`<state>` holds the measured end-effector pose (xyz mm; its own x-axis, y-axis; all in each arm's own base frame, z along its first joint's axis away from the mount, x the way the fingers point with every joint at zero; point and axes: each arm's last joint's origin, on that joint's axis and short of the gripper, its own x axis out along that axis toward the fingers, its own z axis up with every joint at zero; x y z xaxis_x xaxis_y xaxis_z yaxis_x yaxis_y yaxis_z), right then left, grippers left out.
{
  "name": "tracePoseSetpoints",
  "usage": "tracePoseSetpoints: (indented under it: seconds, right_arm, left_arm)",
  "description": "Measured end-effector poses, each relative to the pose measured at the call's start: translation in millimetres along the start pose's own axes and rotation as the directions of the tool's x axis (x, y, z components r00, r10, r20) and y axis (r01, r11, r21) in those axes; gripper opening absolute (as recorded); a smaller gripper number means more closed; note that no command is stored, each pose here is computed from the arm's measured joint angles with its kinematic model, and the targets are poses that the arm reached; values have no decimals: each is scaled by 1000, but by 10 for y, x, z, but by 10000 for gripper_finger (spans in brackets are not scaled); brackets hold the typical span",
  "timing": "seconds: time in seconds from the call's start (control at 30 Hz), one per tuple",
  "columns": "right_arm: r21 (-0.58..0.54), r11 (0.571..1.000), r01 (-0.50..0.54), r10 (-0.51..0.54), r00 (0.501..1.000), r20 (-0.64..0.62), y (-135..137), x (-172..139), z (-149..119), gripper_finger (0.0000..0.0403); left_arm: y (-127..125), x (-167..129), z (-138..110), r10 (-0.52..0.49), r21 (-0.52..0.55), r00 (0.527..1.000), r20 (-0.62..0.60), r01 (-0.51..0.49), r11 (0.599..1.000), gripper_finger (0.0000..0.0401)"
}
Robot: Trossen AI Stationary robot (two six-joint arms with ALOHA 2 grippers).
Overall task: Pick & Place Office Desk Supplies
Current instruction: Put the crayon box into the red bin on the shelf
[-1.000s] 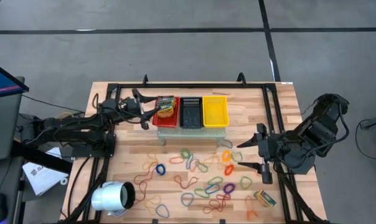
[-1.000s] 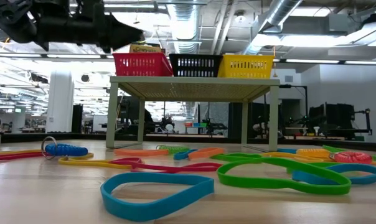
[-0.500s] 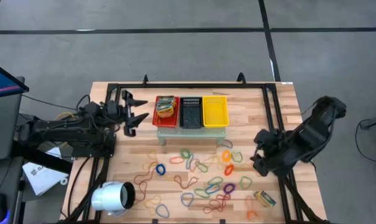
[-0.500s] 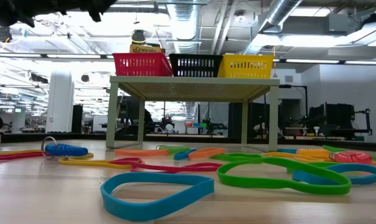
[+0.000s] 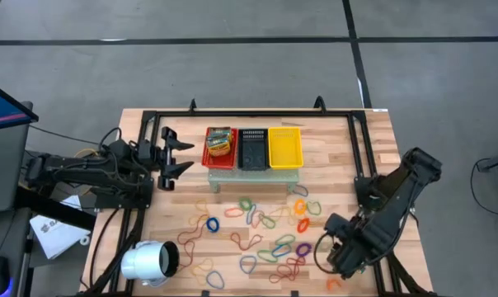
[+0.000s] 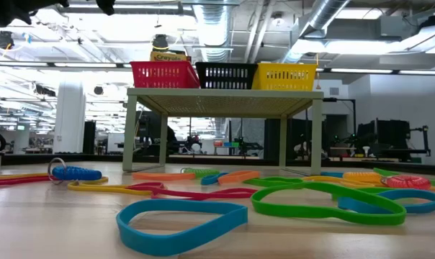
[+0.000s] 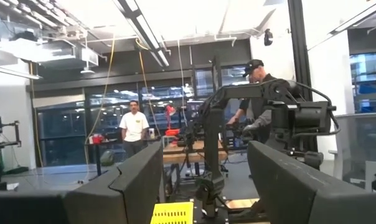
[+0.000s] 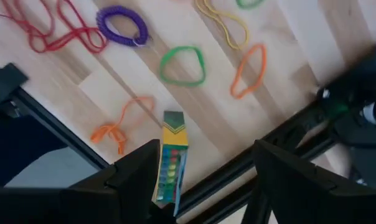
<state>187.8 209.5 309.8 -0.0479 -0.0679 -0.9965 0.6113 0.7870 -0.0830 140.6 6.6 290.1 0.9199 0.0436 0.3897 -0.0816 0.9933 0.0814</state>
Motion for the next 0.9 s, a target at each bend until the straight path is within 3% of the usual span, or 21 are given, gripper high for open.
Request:
tracePoseSetpoints:
  seconds: [0.33, 0.4, 0.57, 0.9]
  right_arm:
    - [161, 987, 26, -21, 999, -32, 57, 139, -383, 255]
    - [188, 982, -8, 18, 999, -50, 55, 209, -467, 255]
    - [206, 975, -85, 107, 990, -96, 88, 485, -606, 255]
    - [206, 972, -117, 144, 982, -122, 108, 814, -669, 255]
  left_arm:
    - [-5, 0, -9, -4, -1, 1000, -10, 4, 1000, 231]
    - [-5, 0, -5, -3, -2, 1000, -6, 3, 1000, 233]
    - [-5, 0, -5, -4, -25, 1000, -6, 4, 1000, 234]
    - [-4, 0, -6, -3, -27, 1000, -6, 3, 1000, 232]
